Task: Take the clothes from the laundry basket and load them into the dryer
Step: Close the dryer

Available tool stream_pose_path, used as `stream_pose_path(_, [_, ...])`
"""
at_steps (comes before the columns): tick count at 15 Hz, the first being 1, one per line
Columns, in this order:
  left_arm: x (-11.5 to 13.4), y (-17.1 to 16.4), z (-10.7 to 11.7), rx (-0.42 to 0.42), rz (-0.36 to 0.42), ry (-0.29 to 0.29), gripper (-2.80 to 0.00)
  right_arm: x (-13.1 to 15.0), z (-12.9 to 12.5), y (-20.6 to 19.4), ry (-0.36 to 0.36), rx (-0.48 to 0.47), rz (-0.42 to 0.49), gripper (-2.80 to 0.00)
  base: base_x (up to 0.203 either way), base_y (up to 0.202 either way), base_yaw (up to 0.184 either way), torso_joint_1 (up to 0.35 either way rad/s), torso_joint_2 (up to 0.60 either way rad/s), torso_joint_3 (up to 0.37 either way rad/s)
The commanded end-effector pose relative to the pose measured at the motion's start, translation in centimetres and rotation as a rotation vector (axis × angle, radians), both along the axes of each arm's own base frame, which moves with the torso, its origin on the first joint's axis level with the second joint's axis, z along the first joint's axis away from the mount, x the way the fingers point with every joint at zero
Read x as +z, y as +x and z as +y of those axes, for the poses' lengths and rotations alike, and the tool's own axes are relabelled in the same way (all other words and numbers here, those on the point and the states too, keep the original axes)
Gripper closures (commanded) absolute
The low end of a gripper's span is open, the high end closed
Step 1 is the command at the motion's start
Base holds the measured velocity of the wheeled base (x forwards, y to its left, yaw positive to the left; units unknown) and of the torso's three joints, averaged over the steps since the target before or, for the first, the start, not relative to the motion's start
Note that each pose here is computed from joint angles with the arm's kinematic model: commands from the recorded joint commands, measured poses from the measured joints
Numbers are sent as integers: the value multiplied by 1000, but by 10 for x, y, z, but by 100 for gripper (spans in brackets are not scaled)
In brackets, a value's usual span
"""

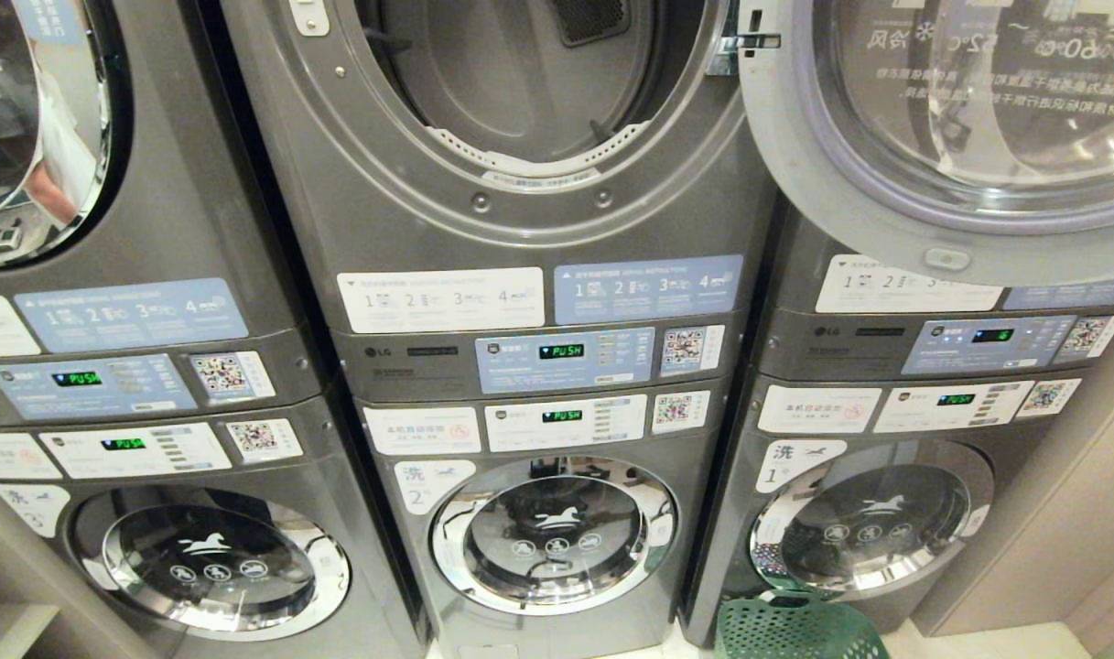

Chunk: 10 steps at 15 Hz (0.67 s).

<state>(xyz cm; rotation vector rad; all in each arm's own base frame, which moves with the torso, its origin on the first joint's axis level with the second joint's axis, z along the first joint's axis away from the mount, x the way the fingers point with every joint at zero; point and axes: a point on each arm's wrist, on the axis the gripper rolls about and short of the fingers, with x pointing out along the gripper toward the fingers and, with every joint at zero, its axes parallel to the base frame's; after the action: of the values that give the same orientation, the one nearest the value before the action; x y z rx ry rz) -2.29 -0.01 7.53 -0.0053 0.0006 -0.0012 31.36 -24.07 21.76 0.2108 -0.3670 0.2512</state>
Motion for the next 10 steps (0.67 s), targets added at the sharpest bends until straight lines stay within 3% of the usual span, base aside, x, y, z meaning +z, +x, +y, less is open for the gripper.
stream_pose_path(1, [0, 0, 0, 0, 1, -1, 0, 7, 6, -7, -9, 4, -9, 0, 0, 0, 0, 0, 0, 0])
stream_pose_path(10, [0, 0, 0, 0, 1, -1, 0, -14, 20, -27, 70, -1, 86, 0, 0, 0, 0, 0, 0, 0])
